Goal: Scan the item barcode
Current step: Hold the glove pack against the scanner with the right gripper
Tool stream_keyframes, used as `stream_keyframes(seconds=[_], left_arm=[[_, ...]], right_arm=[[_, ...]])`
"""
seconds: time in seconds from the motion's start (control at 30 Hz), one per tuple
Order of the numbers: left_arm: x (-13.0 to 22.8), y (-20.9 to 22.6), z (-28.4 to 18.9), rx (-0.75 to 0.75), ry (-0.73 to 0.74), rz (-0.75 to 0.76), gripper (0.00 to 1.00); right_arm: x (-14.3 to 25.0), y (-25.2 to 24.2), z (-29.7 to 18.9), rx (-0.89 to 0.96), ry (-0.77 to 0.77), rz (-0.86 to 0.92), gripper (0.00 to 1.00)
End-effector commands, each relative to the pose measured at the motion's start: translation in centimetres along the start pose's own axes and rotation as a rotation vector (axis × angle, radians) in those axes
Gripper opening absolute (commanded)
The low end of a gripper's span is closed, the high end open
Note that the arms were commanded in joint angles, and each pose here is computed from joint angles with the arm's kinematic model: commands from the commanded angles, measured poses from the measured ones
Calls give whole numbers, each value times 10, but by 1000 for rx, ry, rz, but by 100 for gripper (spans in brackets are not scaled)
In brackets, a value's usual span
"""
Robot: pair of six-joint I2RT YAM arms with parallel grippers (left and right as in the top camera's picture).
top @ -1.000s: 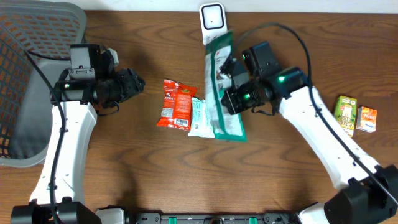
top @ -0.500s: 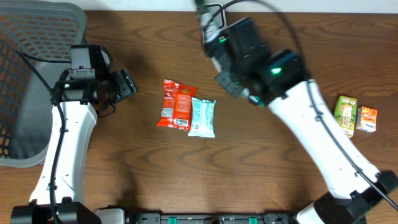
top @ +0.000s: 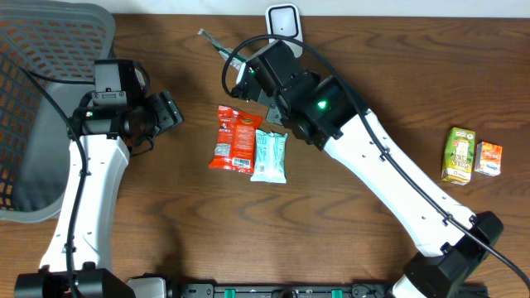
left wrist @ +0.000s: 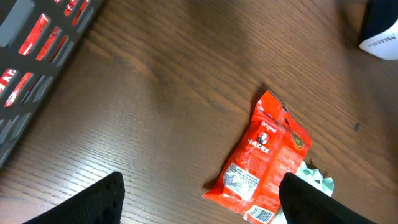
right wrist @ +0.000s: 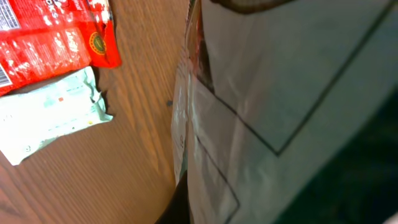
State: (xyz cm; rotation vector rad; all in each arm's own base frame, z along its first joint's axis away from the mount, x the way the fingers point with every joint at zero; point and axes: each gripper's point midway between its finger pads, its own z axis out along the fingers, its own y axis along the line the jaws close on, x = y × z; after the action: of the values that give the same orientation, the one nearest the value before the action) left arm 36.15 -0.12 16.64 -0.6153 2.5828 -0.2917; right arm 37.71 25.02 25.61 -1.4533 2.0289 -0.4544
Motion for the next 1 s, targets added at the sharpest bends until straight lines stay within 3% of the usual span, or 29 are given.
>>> stream_keyframes(seconds=[0.0, 0.57, 0.97], left_arm=[[-4, 1, -2, -10, -12, -2, 80], [-4, 1, -2, -10, -12, -2, 81], [-4, 1, -2, -10, -13, -2, 81]], right_arm=[[-1, -4, -5, 24, 4, -67, 1], [-3, -26, -2, 96, -2, -204, 1], [-32, -74, 1, 319, -35, -322, 1]])
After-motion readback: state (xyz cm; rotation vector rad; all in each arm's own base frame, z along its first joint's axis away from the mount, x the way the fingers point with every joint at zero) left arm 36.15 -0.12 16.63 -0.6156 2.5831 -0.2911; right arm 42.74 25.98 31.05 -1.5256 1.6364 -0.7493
